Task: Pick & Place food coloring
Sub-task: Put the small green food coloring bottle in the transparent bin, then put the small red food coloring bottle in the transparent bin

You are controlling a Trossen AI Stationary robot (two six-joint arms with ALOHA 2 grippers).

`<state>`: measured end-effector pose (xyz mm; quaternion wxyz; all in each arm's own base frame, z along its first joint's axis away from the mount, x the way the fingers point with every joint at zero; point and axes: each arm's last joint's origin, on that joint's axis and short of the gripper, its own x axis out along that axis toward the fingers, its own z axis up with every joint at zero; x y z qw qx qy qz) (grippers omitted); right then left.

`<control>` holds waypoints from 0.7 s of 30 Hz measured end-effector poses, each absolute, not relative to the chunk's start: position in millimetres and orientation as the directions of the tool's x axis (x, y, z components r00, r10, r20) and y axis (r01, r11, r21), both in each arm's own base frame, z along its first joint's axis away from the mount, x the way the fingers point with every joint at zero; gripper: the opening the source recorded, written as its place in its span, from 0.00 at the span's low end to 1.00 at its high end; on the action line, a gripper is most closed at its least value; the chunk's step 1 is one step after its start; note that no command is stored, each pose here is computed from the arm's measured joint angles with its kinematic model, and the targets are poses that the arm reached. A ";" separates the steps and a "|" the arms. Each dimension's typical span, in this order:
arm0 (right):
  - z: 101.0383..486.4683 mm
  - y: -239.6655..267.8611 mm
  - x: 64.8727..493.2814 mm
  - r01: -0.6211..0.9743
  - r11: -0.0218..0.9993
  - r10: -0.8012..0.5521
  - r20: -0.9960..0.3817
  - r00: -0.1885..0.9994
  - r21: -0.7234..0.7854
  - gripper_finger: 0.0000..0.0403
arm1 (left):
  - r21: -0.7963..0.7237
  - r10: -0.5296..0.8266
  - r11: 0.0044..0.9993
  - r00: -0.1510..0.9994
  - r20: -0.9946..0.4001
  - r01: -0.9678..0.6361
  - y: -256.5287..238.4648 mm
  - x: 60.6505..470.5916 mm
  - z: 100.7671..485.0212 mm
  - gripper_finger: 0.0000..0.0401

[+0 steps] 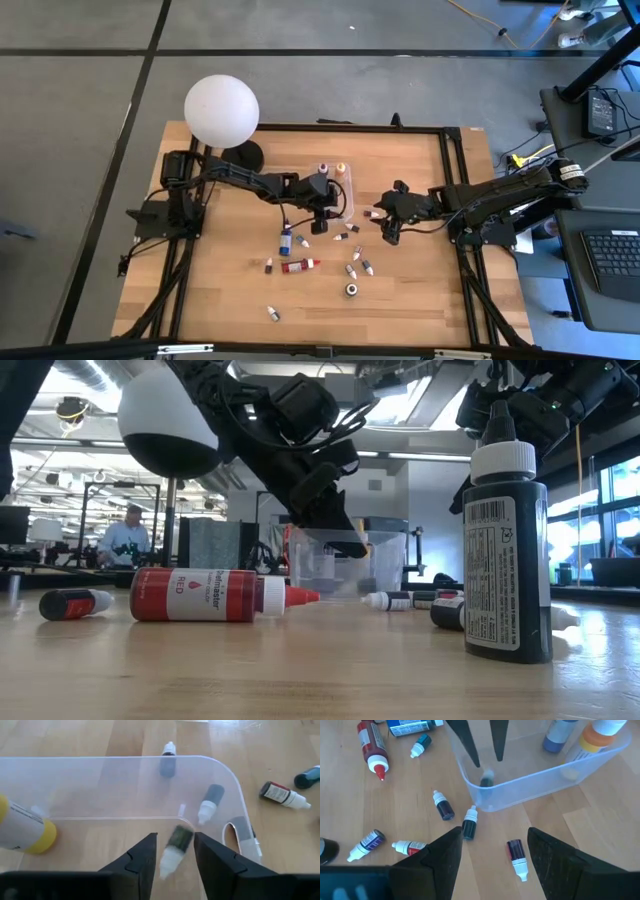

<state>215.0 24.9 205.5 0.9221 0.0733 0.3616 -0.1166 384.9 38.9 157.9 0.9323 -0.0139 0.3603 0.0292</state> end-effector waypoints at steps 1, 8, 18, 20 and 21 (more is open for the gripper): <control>205.5 25.0 215.0 0.268 0.962 -0.162 -0.684 0.711 0.051 0.56 | -0.005 0.045 0.998 0.739 -0.673 -0.065 38.9 384.9 157.9 0.34; 205.6 24.9 215.1 0.243 0.970 -0.163 -0.683 0.712 0.023 0.56 | 0.011 0.060 0.998 0.758 -0.649 -0.069 39.2 382.0 170.7 0.36; 193.0 17.0 221.5 0.254 0.964 -0.229 -0.722 0.653 -0.077 0.56 | 0.026 0.057 0.998 0.860 -0.507 -0.051 29.9 348.1 247.8 0.36; 185.2 14.0 224.8 0.257 0.962 -0.238 -0.747 0.621 -0.093 0.56 | 0.026 0.044 0.999 0.876 -0.480 -0.036 23.4 335.9 255.9 0.36; 181.1 12.8 227.0 0.252 0.962 -0.243 -0.756 0.608 -0.107 0.56 | 0.026 0.035 0.999 0.883 -0.468 -0.025 19.2 329.4 257.5 0.36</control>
